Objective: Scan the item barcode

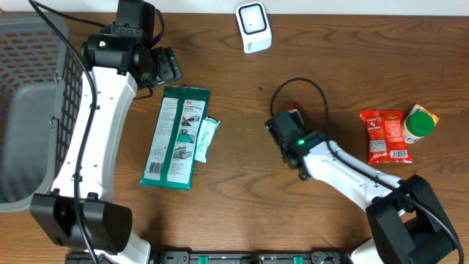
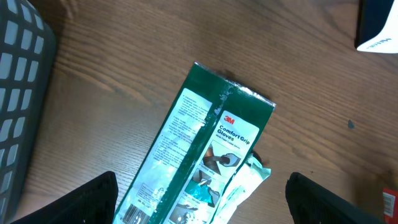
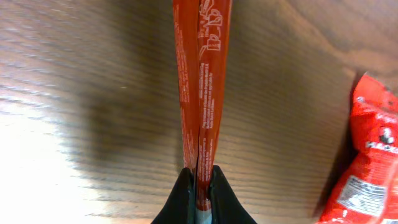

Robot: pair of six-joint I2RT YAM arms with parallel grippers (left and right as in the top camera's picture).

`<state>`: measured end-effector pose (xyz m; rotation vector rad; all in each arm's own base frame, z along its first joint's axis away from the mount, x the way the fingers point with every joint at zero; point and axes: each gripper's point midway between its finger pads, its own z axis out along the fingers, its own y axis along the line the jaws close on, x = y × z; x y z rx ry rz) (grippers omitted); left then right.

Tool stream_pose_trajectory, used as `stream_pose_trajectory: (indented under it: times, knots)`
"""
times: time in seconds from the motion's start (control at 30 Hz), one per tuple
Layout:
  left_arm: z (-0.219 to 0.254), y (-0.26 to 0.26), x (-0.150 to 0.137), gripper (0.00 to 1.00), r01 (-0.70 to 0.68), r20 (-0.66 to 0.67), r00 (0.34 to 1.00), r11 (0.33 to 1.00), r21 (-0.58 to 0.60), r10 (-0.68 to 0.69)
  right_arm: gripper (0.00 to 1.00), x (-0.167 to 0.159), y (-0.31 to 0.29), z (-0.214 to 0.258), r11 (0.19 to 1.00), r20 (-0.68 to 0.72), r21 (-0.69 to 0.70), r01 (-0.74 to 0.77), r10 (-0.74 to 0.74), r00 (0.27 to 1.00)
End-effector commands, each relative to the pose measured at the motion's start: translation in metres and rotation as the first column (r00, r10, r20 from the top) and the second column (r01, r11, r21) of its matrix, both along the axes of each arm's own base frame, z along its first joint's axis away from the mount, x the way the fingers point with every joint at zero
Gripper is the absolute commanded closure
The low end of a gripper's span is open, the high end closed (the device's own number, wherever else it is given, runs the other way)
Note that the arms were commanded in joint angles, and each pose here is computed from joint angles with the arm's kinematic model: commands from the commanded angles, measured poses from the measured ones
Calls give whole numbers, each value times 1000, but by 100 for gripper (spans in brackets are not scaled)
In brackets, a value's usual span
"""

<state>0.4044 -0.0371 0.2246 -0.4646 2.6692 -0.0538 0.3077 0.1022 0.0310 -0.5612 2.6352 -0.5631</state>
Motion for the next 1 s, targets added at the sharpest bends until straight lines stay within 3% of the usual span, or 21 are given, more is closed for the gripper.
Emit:
stream_pose_trajectory:
  times: [0.0,0.13,0.37,0.77,0.97]
  knots:
    - [5,4,-1,14,3,12,1000,1000,15,-3,99,8,-7,18,995,122,-71,75,-66,990]
    - [5,4,-1,14,3,12,1000,1000,15,-3,99,10,-15,14,986,155,-104,127,-110,982]
    - [5,4,-1,14,3,12,1000,1000,16,-3,99,5,4,-6,991,86,22,135,-136,987]
    - [5,4,-1,14,3,12,1000,1000,15,-3,99,-1,-5,-32,988,34,-67,138,-136,990]
    - [5,4,-1,14,3,12,1000,1000,15,-3,95,-4,5,-36,992,-4,-10,128,-128,992]
